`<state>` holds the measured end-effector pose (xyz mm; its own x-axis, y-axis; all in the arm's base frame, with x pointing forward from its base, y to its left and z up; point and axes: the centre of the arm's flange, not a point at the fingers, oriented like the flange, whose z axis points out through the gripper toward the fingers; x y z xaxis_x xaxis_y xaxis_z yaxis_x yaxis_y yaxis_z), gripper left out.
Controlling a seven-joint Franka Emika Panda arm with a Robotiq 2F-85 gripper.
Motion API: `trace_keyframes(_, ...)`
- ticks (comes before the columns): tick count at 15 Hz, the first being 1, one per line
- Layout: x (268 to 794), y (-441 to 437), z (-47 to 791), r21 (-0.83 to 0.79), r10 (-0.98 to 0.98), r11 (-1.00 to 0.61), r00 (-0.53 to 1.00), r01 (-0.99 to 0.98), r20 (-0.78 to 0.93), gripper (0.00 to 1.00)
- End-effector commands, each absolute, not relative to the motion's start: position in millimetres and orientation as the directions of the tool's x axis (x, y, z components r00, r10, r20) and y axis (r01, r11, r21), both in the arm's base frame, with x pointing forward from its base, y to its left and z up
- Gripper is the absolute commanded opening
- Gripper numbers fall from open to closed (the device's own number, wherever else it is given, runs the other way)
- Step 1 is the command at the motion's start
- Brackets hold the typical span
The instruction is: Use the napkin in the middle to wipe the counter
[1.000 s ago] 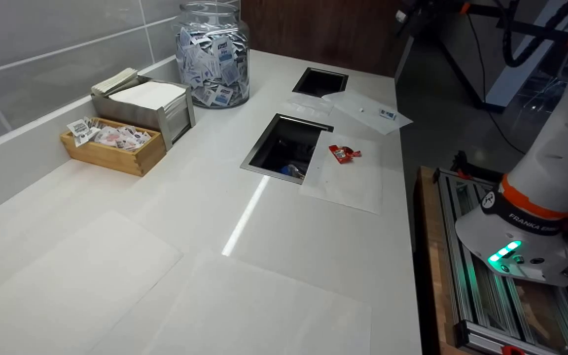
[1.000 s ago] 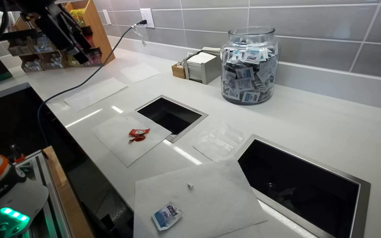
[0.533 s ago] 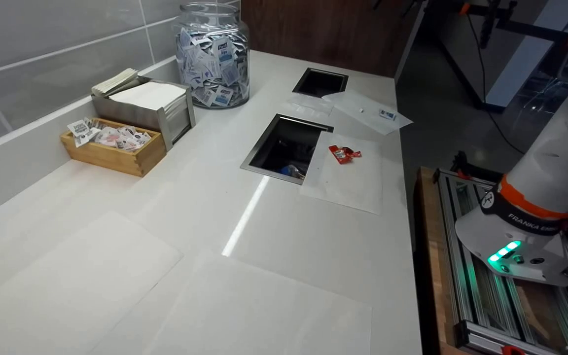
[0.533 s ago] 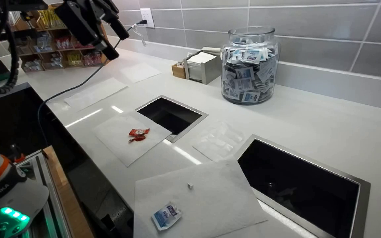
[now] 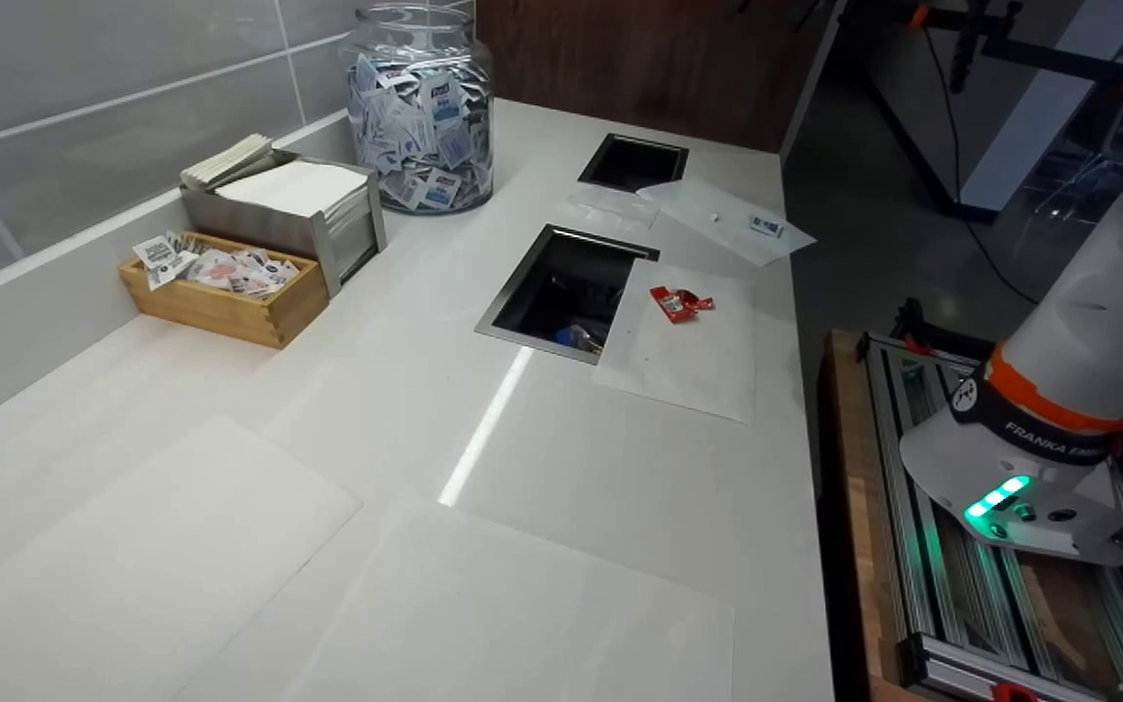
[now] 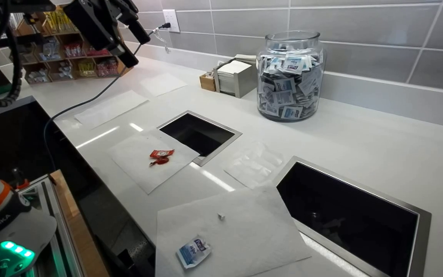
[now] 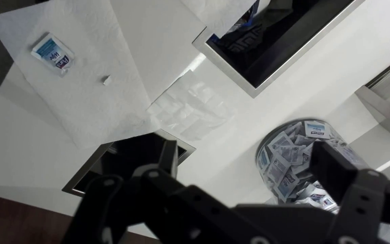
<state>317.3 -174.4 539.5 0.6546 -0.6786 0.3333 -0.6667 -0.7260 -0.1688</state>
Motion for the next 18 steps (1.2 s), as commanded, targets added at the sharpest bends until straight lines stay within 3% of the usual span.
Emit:
trace_keyframes(1,344.9,-215.4,529.9,-0.197,-0.78,-0.62,0.572,-0.759,0.254,1.0)
trace_keyframes(10,428.2,-299.0,470.7,-0.085,-0.869,-0.492,0.483,-0.866,0.108,1.0)
trace_keyframes(18,490.5,-317.1,387.0,-0.04,-0.858,-0.514,0.513,-0.857,0.024,1.0)
